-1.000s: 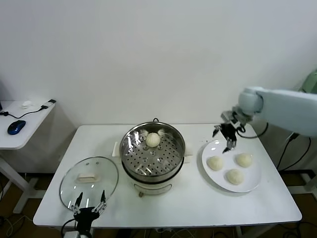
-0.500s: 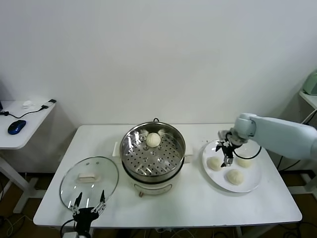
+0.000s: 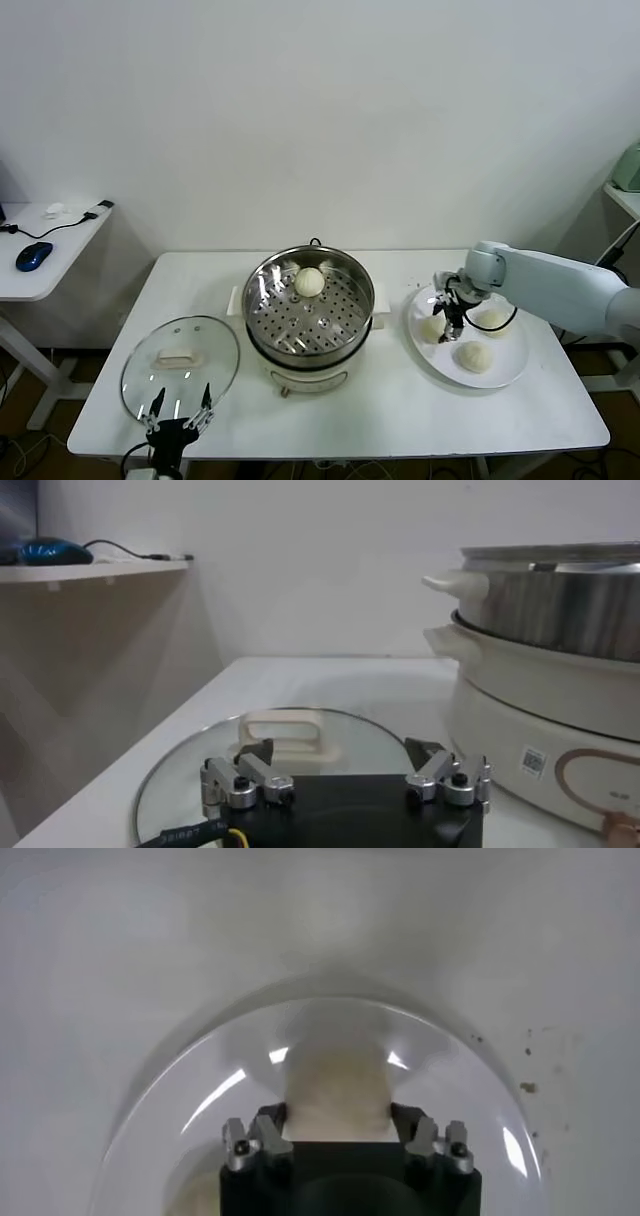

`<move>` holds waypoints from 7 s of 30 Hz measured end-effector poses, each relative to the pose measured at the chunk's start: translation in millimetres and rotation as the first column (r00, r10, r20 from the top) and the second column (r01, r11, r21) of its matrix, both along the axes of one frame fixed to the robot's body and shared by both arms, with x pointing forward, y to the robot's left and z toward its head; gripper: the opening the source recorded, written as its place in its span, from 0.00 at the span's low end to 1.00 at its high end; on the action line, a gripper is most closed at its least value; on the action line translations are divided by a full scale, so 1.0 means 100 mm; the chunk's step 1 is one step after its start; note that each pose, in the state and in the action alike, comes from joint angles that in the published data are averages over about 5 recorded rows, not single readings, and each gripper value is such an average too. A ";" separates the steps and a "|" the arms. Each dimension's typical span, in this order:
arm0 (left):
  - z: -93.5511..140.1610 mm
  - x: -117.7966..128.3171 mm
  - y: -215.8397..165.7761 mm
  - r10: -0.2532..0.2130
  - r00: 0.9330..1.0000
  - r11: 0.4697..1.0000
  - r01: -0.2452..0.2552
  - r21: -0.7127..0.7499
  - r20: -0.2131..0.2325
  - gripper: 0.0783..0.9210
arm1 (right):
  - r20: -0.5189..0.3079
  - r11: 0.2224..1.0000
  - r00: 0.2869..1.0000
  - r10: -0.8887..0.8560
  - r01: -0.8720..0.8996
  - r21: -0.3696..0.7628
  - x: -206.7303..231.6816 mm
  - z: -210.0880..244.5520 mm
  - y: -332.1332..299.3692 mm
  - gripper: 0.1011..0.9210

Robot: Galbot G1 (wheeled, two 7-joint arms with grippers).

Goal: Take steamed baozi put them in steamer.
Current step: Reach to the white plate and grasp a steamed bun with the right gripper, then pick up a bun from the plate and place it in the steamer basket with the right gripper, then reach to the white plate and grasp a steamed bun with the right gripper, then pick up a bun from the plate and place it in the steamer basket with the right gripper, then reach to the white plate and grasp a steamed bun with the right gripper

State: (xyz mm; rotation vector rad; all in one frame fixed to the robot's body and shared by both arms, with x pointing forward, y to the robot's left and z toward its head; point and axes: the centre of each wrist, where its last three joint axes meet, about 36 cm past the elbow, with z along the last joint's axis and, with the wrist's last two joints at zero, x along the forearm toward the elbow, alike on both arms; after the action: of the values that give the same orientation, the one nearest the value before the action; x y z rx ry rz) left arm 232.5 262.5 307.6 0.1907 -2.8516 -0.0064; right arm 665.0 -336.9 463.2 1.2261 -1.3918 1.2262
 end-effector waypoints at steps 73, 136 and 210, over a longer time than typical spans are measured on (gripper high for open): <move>0.24 0.13 -0.02 -0.023 0.998 0.999 0.024 -0.022 0.063 0.88 | 0.091 0.967 0.973 0.214 -0.224 0.123 0.08 2.28 2.09 0.88; 0.24 0.06 -0.06 -0.013 0.998 1.000 0.014 -0.019 0.054 0.88 | -0.057 0.998 0.997 0.046 -0.048 -0.034 -0.37 0.47 -0.42 0.71; 0.38 0.02 -0.09 -0.012 0.996 1.000 0.013 -0.019 0.088 0.88 | 0.084 0.762 0.757 0.648 -0.642 -0.087 0.16 2.45 0.73 0.88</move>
State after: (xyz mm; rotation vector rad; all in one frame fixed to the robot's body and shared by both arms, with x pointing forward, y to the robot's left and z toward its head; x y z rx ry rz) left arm 234.1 253.9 345.6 0.1733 -2.9393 0.0275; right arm 680.8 -264.0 707.8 1.7014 -1.0104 1.8115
